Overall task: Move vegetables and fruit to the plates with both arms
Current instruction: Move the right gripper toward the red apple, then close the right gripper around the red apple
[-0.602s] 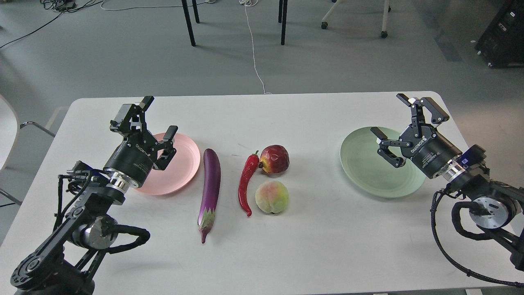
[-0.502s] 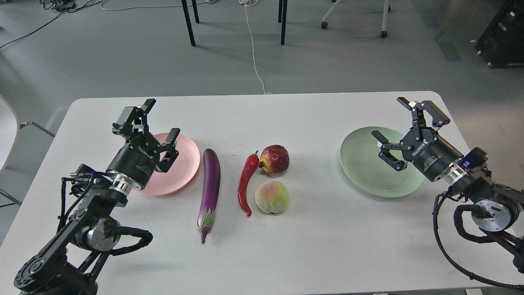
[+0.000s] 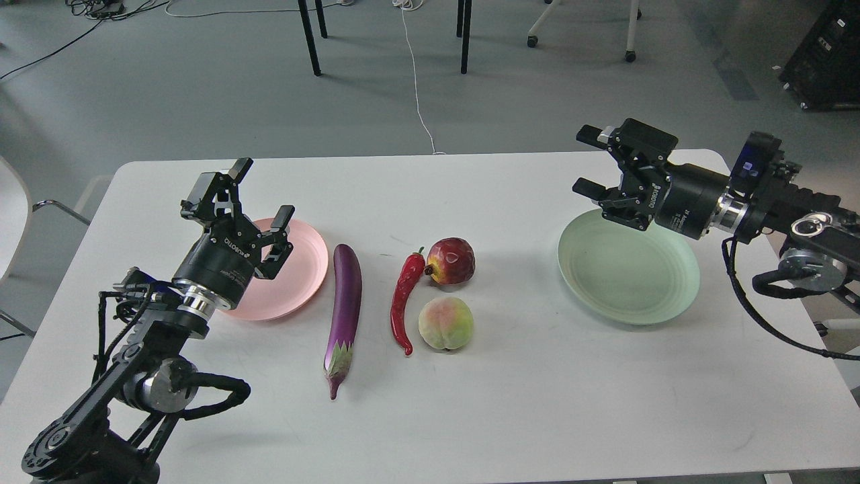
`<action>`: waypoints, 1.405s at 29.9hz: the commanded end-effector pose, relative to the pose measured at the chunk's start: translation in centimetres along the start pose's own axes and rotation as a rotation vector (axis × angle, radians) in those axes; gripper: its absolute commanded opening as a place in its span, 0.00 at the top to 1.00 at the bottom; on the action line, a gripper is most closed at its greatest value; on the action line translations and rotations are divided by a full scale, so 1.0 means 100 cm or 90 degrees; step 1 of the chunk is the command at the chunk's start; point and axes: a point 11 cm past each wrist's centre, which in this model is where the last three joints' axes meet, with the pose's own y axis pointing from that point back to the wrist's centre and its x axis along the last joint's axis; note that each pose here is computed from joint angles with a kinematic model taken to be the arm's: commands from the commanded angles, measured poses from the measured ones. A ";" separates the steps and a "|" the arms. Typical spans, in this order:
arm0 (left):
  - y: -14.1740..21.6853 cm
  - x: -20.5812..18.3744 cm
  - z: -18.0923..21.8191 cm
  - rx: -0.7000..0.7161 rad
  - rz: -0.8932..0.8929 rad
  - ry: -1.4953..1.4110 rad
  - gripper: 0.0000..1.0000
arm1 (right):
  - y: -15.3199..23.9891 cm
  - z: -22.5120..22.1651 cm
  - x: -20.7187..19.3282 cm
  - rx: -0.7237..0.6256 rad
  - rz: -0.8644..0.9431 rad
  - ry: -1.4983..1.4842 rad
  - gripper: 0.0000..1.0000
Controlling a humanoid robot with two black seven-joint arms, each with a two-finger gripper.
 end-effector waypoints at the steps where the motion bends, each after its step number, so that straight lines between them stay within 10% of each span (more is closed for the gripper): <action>1: 0.000 -0.001 0.006 -0.027 0.001 0.000 0.01 | -0.029 -0.029 -0.001 -0.083 -0.115 0.215 0.01; 7: 0.001 -0.004 0.008 -0.038 -0.002 0.003 0.01 | -0.085 -0.018 -0.020 -0.193 -0.239 0.593 0.01; 20: 0.007 -0.005 0.006 -0.034 -0.001 0.005 0.01 | -0.159 0.007 -0.067 -0.229 -0.366 0.791 0.01; 42: 0.007 -0.006 0.006 -0.035 -0.004 0.007 0.01 | -0.155 0.049 -0.074 -0.238 -0.355 0.820 0.01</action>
